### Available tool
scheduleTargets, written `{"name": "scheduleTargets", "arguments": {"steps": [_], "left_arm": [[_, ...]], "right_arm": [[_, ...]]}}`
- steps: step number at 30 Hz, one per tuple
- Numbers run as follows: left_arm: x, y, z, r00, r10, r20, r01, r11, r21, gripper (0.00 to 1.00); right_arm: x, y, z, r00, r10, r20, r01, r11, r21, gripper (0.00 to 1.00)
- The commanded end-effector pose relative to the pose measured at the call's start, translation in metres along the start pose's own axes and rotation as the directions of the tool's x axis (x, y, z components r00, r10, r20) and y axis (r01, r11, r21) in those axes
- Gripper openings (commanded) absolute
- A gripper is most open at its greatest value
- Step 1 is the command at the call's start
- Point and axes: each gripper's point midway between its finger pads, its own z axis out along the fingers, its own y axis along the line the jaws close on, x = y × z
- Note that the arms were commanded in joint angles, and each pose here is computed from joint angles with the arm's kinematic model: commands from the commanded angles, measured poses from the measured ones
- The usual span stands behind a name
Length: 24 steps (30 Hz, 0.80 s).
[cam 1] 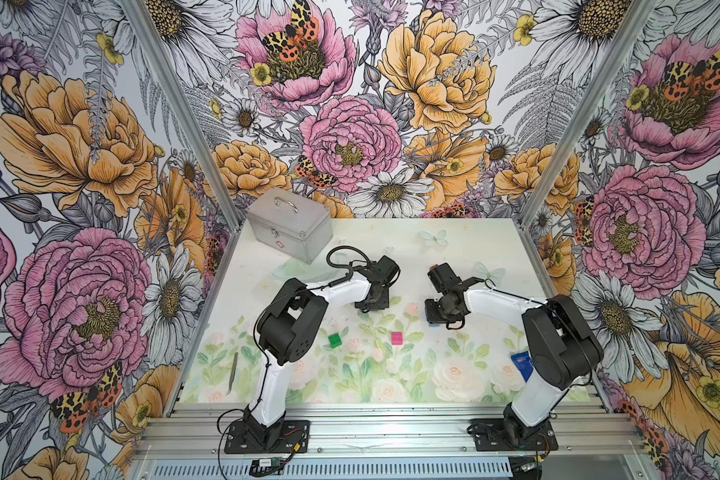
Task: Assemble the letter v with lego
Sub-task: Pick up the lego brick from the center of the board.
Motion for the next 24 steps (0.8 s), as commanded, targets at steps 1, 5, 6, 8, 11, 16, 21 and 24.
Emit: {"name": "scheduleTargets", "arguments": {"steps": [1, 5, 6, 8, 11, 16, 21, 24], "left_arm": [[0.009, -0.001, -0.012, 1.000, -0.023, 0.006, 0.023, 1.000, 0.002, 0.35], [0.020, -0.004, -0.020, 1.000, 0.005, 0.008, -0.005, 1.000, 0.005, 0.50], [0.021, -0.003, -0.022, 1.000, 0.001, 0.009, -0.001, 1.000, 0.006, 0.57], [0.021, 0.000, -0.030, 1.000, -0.005, 0.020, 0.004, 1.000, 0.015, 0.66], [0.016, 0.008, -0.052, 0.998, -0.026, 0.056, 0.024, 0.999, 0.043, 0.72], [0.010, 0.051, -0.099, 0.980, -0.116, 0.160, 0.106, 0.992, 0.072, 0.87], [0.022, 0.116, -0.127, 0.929, -0.310, 0.200, 0.269, 0.940, 0.208, 0.88], [0.031, 0.153, -0.138, 0.886, -0.402, 0.231, 0.337, 0.901, 0.274, 0.91]], "right_arm": [[0.003, -0.002, 0.001, 0.999, -0.042, -0.022, 0.043, 0.998, 0.047, 0.20], [0.005, -0.004, 0.003, 0.999, -0.039, -0.027, 0.041, 0.997, 0.060, 0.17], [0.004, -0.004, 0.002, 0.999, -0.043, -0.024, 0.044, 0.997, 0.062, 0.16], [0.001, -0.001, 0.000, 0.998, -0.059, -0.015, 0.060, 0.997, 0.054, 0.11], [-0.009, 0.008, -0.013, 0.989, -0.142, 0.033, 0.140, 0.989, 0.050, 0.05], [-0.029, 0.032, -0.043, 0.912, -0.390, 0.130, 0.389, 0.920, 0.033, 0.00], [-0.030, 0.090, -0.066, 0.697, -0.676, 0.239, 0.710, 0.697, -0.102, 0.00], [-0.019, 0.130, -0.083, 0.474, -0.804, 0.359, 0.880, 0.444, -0.168, 0.00]]}}
